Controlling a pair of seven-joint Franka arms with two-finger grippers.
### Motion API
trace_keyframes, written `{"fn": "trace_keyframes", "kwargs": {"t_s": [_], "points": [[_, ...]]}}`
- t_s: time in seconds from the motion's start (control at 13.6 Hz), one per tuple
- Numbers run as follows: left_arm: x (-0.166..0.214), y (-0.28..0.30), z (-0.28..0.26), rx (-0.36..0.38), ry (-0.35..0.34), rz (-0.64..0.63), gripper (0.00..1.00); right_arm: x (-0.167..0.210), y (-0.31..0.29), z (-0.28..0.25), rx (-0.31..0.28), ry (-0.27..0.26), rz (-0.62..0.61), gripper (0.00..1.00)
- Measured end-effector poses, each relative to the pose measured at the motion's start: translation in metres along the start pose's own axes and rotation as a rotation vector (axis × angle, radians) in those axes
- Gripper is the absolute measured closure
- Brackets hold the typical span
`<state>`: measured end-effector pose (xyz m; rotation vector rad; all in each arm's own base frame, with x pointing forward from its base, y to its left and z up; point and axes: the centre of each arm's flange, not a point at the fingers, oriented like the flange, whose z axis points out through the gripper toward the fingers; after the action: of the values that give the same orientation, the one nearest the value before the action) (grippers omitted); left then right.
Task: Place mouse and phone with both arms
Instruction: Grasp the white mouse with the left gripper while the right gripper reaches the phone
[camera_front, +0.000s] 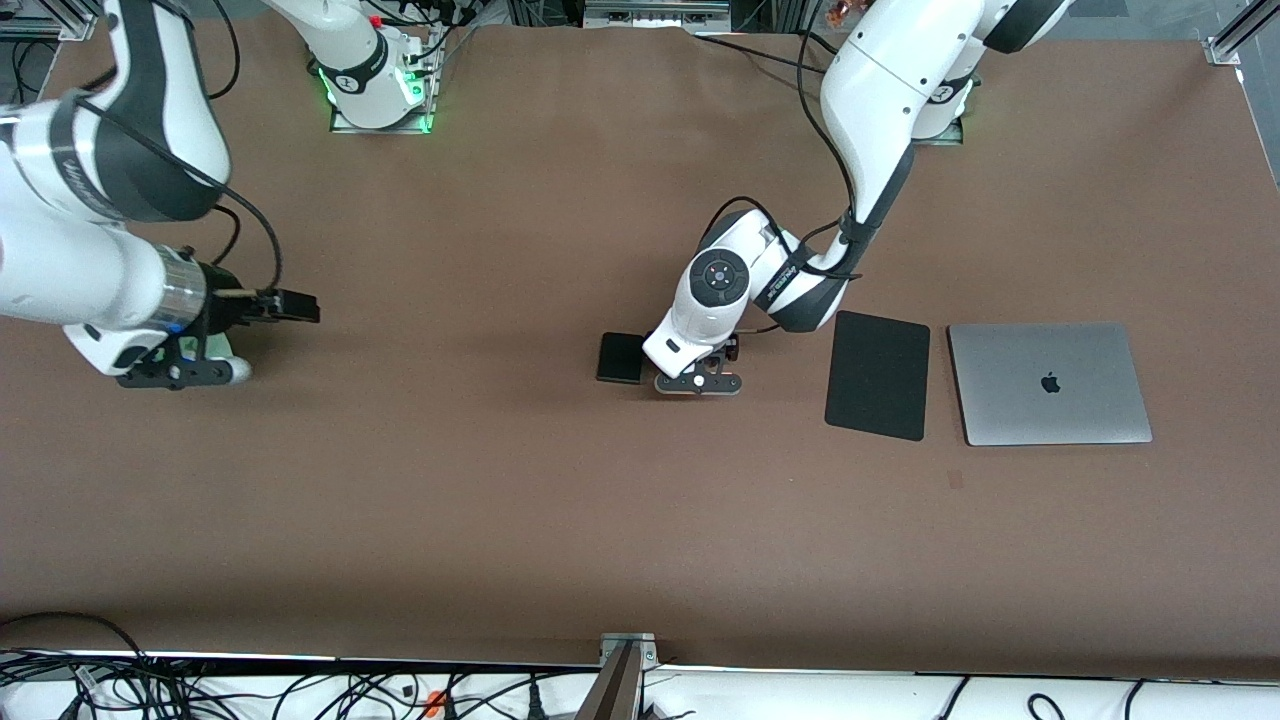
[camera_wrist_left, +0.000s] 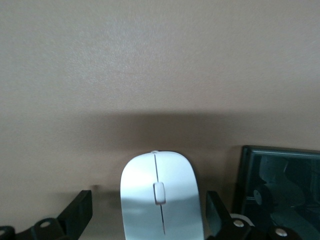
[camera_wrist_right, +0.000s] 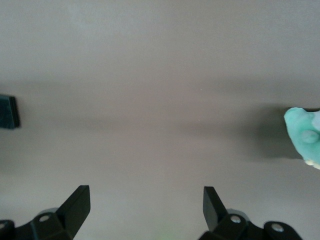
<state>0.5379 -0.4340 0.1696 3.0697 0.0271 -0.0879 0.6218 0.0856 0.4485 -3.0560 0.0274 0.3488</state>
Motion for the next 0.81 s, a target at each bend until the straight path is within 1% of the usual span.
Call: {"fn": "trace_keyframes", "kwargs": {"t_s": [0.15, 0.22, 0.37, 0.44, 0.59, 0.81], "points": [[0.000, 0.000, 0.003, 0.002, -0.003, 0.001, 0.04, 0.012, -0.019, 0.021, -0.009, 0.009, 0.047, 0.00], [0.000, 0.000, 0.002, 0.001, -0.001, 0.001, 0.13, 0.017, -0.025, 0.030, -0.013, 0.010, 0.055, 0.00], [0.002, 0.001, -0.002, -0.004, 0.006, 0.000, 0.36, 0.021, -0.033, 0.040, -0.016, 0.015, 0.053, 0.00], [0.003, 0.002, -0.004, -0.004, 0.006, 0.000, 0.39, 0.022, -0.034, 0.040, -0.016, 0.018, 0.056, 0.00], [0.006, 0.001, -0.012, 0.009, -0.006, -0.003, 0.39, 0.021, -0.039, 0.039, -0.009, 0.024, 0.100, 0.00], [0.019, -0.016, -0.046, 0.053, -0.039, -0.033, 0.39, 0.014, -0.079, 0.041, -0.011, 0.040, 0.172, 0.00]]}}
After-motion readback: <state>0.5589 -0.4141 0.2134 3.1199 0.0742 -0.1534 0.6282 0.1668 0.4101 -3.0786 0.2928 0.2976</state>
